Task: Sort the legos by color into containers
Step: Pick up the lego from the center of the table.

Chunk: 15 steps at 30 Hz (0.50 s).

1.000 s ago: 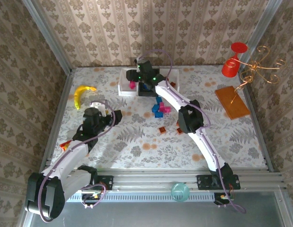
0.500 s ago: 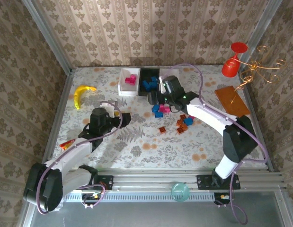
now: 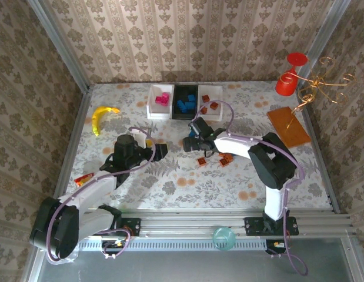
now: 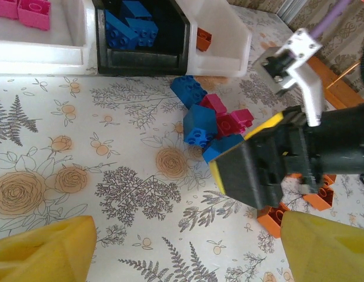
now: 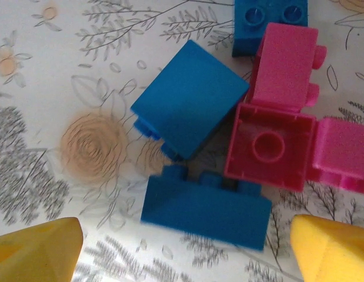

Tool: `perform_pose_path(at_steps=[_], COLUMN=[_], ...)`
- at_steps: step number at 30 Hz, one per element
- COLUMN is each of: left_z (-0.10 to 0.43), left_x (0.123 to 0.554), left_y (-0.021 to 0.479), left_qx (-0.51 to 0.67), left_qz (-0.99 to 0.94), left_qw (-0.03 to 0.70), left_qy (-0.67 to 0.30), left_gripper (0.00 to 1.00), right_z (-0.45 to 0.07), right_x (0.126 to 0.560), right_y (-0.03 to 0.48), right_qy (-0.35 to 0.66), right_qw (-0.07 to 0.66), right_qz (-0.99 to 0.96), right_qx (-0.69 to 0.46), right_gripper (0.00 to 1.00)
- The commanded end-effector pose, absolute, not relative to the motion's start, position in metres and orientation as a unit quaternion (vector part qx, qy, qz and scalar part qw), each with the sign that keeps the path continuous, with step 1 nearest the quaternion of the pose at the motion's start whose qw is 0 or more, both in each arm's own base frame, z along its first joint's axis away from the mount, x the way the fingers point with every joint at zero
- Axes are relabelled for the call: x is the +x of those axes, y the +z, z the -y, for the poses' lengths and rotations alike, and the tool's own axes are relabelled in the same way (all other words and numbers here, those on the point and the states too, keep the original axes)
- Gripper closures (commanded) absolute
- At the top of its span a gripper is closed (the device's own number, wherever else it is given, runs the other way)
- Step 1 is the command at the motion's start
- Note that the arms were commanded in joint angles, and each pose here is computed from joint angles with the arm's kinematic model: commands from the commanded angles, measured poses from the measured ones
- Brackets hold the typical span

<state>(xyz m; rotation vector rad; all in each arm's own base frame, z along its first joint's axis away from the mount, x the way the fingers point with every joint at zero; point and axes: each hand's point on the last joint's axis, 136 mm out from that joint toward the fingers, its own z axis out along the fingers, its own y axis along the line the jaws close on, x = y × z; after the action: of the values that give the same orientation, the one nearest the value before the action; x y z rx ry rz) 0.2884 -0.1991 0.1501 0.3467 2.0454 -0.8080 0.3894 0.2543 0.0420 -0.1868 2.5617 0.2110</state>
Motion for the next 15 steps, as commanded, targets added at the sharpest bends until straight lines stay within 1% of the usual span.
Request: perform_pose_path(at_steps=[1,4,7,12,15], left_z=[0.202,0.199,0.196,0.194,0.193], left_x=[0.283,0.285,0.286,0.287,0.287], left_y=[0.15,0.149,0.149,0.148,0.149], left_qx=[0.154,0.153,0.149,0.146,0.142], left_qz=[-0.82,-0.821,-0.823,-0.824,-0.824], left_qw=[0.443,0.447,0.45,0.452,0.455], left_qy=[-0.33,-0.321,-0.314,-0.309,-0.308], left_gripper=[0.17,0.17,0.17,0.17,0.17], right_z=[-0.251,-0.251,-0.252,-0.253,-0.256], right_x=[0.409,0.412,0.413,0.411,0.406], right_y=[0.046,0.038,0.033,0.029,0.043], right_qy=[0.054,0.045,0.043,0.045,0.059], right_qw=[0.306,0.302,0.298,0.293,0.301], right_qz=[-0.95,-0.952,-0.953,-0.954,-0.951], right_qx=[-0.035,-0.034,-0.036,-0.04,-0.045], right_gripper=[0.1,0.14,0.21,0.37,0.47])
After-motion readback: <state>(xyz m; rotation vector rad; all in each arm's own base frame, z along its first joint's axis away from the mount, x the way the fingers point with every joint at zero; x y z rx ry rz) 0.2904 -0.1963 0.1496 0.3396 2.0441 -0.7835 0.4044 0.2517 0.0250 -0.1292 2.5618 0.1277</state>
